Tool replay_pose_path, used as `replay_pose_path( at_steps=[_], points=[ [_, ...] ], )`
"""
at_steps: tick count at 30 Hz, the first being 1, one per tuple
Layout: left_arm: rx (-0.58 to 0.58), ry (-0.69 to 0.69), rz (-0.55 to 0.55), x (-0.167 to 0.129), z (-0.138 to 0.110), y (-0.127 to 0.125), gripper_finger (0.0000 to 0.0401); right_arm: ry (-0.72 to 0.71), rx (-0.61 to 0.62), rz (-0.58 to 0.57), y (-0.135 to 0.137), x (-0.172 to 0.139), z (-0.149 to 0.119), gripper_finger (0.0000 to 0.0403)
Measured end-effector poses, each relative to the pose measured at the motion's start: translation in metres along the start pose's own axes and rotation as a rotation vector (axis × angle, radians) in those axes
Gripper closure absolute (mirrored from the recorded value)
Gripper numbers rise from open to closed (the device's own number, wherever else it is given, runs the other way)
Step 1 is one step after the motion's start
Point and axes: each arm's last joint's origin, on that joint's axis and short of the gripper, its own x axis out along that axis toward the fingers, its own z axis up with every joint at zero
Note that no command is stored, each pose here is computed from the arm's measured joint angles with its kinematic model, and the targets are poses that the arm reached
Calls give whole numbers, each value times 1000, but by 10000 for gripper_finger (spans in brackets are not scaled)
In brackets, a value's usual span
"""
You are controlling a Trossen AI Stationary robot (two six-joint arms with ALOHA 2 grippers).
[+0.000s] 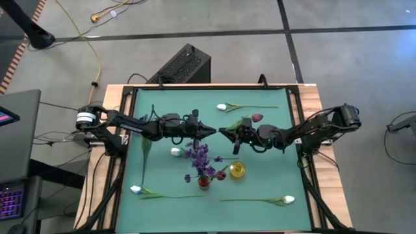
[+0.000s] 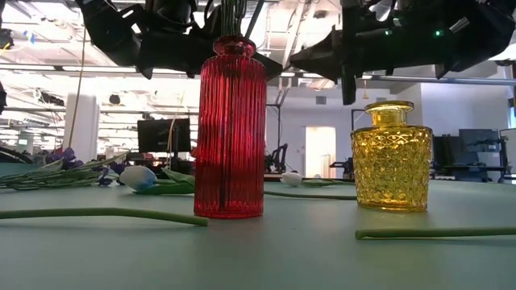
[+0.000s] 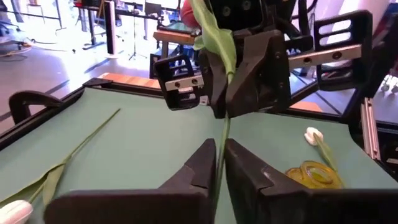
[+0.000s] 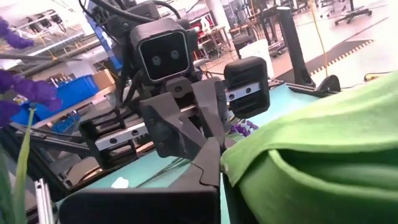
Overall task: Sort flowers into vase by color
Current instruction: Put the red flower into the red flower vase
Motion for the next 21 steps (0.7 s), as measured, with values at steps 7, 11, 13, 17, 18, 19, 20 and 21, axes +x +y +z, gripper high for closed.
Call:
replay_pose_path(
  at_steps=[7,11,13,17,18,19,20,21],
  points=[
    [62,44,-20,-9,8,-2,287,51,-11,38,3,-10,13,377],
    [89,134,37,-25,19,-3,239,88,-50,37,8,-24,27,376],
    [103,178,81,-36,25,-3,223,91,-75,41,10,-33,36,376],
    [103,258,140,-58,35,-5,212,117,-113,53,13,-53,51,376],
    [92,266,145,-63,38,-6,212,133,-121,52,13,-58,53,376],
    [80,287,151,-68,39,-7,212,153,-128,48,12,-62,54,376],
    [64,297,155,-73,40,-8,211,169,-134,46,12,-67,56,376],
    [49,312,160,-78,41,-10,211,184,-140,44,11,-72,57,376]
  ],
)
